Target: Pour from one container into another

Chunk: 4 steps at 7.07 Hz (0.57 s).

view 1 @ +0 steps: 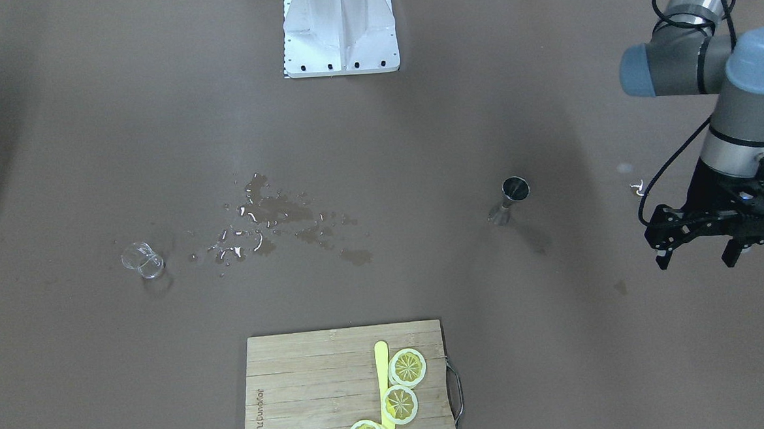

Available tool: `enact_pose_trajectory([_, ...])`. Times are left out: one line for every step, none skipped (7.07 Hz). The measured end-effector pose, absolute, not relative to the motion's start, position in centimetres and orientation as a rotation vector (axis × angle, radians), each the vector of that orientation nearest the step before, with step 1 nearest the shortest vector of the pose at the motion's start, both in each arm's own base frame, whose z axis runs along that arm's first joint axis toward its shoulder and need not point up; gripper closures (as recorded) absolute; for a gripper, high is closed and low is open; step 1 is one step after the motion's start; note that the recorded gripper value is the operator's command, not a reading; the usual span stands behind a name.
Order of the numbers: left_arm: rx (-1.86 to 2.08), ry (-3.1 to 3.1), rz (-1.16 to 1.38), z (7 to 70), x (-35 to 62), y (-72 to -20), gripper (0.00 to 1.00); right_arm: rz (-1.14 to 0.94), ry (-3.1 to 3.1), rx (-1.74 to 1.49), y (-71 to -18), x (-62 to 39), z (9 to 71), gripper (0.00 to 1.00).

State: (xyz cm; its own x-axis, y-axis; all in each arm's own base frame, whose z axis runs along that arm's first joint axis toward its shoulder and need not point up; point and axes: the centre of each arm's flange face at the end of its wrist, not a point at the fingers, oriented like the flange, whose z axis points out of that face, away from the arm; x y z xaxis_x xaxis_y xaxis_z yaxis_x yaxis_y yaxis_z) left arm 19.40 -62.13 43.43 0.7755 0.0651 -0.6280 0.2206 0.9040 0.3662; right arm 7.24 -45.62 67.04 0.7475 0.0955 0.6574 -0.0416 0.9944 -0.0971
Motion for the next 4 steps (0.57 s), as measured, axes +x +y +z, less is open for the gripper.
enact_pose_trajectory([0.340, 0.735, -0.121, 45.7, 16.2, -62.9, 0.01, 0.075, -0.723, -0.078, -45.6, 7.2, 67.0, 0.00])
enact_pose_trajectory([0.251, 0.774, -0.160, 47.8, 12.9, -63.3, 0.01, 0.074, -0.722, -0.079, -45.6, 7.2, 67.1, 0.00])
enact_pose_trajectory([0.194, 0.783, -0.167, 50.3, 9.7, -62.7, 0.01, 0.074, -0.722, -0.079, -45.6, 7.2, 67.1, 0.00])
enact_pose_trajectory([0.172, 0.771, -0.130, 53.3, 7.1, -61.0, 0.01, 0.074, -0.722, -0.079, -45.6, 7.2, 67.1, 0.00])
